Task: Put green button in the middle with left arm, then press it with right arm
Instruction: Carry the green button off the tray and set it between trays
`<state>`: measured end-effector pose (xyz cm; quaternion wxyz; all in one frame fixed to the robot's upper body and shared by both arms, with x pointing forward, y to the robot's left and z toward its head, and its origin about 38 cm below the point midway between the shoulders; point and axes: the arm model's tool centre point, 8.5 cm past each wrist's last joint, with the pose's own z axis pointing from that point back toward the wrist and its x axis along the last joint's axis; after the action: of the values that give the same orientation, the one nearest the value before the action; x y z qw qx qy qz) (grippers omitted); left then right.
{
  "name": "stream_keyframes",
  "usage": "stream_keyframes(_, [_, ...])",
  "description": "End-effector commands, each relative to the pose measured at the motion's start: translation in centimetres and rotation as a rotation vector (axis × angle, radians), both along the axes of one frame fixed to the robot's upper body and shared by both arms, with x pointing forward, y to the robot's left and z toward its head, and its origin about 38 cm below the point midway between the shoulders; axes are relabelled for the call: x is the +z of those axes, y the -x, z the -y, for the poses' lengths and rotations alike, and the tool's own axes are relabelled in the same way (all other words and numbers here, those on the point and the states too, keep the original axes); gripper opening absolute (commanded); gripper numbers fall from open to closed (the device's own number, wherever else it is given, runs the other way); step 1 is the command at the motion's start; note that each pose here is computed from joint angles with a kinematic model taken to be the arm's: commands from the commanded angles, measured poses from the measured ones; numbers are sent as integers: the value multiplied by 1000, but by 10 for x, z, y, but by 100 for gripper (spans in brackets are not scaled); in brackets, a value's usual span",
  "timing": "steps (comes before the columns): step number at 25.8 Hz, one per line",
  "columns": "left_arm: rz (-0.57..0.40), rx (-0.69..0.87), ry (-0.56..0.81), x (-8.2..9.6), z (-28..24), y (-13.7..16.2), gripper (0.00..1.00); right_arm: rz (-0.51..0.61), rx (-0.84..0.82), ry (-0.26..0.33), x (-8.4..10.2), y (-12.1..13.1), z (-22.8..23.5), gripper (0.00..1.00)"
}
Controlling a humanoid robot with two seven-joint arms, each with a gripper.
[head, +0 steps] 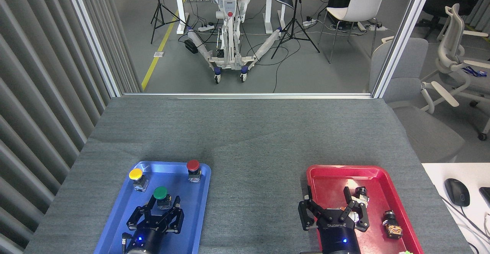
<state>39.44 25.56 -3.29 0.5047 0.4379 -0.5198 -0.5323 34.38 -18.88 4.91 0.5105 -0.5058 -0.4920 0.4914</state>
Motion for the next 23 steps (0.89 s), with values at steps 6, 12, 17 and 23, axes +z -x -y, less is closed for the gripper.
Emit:
stream_keyframes(6, [34, -97, -1, -1, -9, 2, 0, 1, 10, -2, 1, -1, -5, 99])
stream_keyframes(12, [78, -229, 32, 12, 0, 0, 0, -2, 5, -3, 0, -1, -5, 99])
stream_keyframes(17, [194, -701, -44, 50, 108, -5, 0, -2, 5, -3, 0, -1, -5, 99])
stream_keyframes(23, [170, -759, 18, 42, 204, -6, 0, 2, 6, 11, 2, -1, -5, 99])
